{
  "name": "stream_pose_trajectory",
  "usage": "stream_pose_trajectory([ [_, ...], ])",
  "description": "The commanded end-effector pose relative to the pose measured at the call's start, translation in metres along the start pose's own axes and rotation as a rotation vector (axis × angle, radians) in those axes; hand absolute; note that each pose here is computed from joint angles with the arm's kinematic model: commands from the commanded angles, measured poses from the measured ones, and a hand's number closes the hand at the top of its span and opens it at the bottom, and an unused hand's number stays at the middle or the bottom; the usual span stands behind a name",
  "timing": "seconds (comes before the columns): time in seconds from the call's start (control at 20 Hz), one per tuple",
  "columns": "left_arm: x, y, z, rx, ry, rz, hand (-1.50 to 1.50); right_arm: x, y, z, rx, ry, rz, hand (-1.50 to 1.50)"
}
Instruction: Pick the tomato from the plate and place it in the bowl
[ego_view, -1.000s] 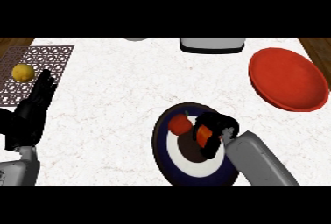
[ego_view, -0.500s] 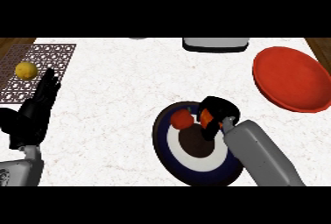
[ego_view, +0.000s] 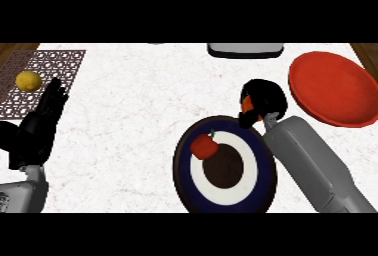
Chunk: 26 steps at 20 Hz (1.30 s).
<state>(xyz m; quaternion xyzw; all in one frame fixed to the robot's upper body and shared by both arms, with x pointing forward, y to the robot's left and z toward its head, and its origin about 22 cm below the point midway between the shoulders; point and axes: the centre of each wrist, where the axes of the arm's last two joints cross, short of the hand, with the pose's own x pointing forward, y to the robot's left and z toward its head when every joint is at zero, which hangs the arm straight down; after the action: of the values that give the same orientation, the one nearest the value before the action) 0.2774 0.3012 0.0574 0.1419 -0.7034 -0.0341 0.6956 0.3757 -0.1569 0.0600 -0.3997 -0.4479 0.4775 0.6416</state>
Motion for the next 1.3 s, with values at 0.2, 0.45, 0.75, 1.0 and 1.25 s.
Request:
stream_pose_trajectory([
  [0.2,-0.007,0.010,0.001,0.027,0.015,-0.003,0.00,0.011,-0.092,0.023,-0.508,0.023,-0.061,1.50],
  [0.45,0.015,0.001,0.002,0.018,-0.004,0.005,0.00,0.022,-0.136,0.051,-0.617,0.050,-0.202,1.50],
  [0.75,-0.027,0.013,0.011,0.007,0.006,0.002,0.00,-0.033,-0.145,0.058,-0.643,0.141,-0.215,1.50],
  [1.0,-0.002,0.000,0.018,-0.001,-0.020,0.001,0.00,-0.087,-0.140,0.032,-0.635,0.130,-0.321,1.50],
  [1.25,-0.003,0.004,-0.007,-0.007,-0.010,0.012,0.00,-0.120,-0.153,-0.004,-0.619,0.137,-0.363,1.50],
])
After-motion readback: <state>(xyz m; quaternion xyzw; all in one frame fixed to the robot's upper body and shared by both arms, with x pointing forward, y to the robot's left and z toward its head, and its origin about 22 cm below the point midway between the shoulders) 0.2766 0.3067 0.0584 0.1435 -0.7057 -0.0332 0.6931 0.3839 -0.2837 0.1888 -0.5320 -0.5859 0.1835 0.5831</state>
